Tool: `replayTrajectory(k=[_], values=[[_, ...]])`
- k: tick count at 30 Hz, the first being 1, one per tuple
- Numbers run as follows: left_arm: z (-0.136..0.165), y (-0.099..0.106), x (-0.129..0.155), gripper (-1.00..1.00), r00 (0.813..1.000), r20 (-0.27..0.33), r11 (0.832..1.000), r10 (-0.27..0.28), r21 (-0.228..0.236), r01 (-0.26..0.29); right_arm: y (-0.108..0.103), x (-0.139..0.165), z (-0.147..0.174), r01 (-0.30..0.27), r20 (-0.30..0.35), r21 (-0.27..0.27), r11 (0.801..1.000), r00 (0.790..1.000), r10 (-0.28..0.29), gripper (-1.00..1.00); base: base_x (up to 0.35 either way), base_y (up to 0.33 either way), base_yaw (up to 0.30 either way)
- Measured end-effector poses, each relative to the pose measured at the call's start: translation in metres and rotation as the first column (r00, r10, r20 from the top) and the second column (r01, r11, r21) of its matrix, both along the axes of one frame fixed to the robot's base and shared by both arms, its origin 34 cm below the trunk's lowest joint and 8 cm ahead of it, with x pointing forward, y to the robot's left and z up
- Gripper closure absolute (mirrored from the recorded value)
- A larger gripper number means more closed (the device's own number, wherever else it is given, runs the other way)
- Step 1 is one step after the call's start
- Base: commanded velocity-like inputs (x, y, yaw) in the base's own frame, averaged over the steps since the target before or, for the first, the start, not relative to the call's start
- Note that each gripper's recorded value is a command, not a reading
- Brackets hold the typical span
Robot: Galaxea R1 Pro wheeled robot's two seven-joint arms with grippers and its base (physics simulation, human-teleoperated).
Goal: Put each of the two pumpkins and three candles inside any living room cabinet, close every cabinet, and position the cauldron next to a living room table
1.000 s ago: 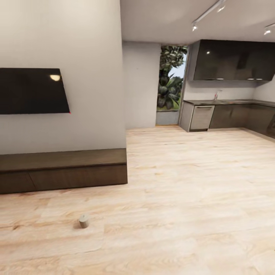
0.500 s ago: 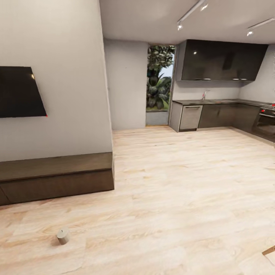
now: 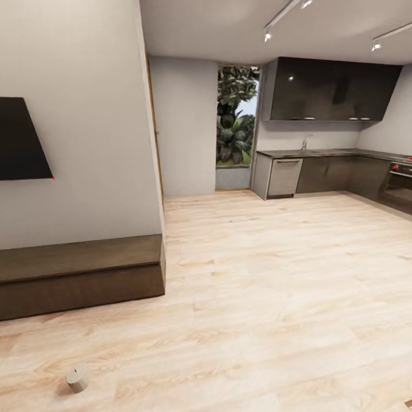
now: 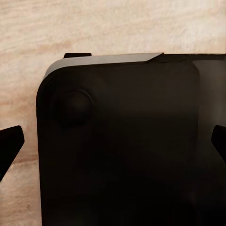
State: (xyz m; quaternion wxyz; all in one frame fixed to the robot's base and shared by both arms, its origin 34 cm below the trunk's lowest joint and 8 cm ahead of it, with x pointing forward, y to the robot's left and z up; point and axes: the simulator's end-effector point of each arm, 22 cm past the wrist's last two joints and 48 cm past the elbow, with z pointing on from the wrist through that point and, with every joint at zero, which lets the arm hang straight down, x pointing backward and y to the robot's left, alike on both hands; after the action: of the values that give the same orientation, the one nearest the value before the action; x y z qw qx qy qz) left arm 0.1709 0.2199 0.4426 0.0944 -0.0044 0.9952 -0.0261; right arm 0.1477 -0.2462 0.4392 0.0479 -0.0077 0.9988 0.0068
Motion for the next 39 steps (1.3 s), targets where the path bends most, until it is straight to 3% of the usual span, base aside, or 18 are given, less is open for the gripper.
replayTrajectory(k=[14, 22, 34, 39], values=[[0.0000, 0.0000, 0.0002, -1.00, 1.000, 0.000, 1.000, 0.000, 0.000, 0.000, -0.0003, 0.0000, 0.0000, 0.000, 0.000, -0.001, 1.000, 1.000, 0.000, -1.00, 0.238, 0.175, 0.019], [0.0000, -0.0001, 0.0000, -1.00, 1.000, 0.000, 1.000, 0.000, 0.000, 0.000, -0.0003, 0.0001, 0.0000, 0.000, 0.000, -0.001, 1.000, 1.000, 0.000, -1.00, 0.297, -0.059, 0.163], [0.0000, -0.0001, -0.0002, -1.00, 1.000, 0.000, 1.000, -0.001, 0.000, 0.001, -0.0010, 0.0007, 0.0001, 0.005, 0.003, -0.002, 1.000, 1.000, -0.005, -1.00, 0.337, -0.034, 0.007], [0.0000, -0.0004, -0.0001, -1.00, 1.000, 0.000, 1.000, -0.002, 0.000, 0.002, -0.0009, 0.0065, 0.0009, 0.008, 0.033, -0.001, 1.000, 0.999, -0.008, -1.00, 0.344, 0.000, 0.000]])
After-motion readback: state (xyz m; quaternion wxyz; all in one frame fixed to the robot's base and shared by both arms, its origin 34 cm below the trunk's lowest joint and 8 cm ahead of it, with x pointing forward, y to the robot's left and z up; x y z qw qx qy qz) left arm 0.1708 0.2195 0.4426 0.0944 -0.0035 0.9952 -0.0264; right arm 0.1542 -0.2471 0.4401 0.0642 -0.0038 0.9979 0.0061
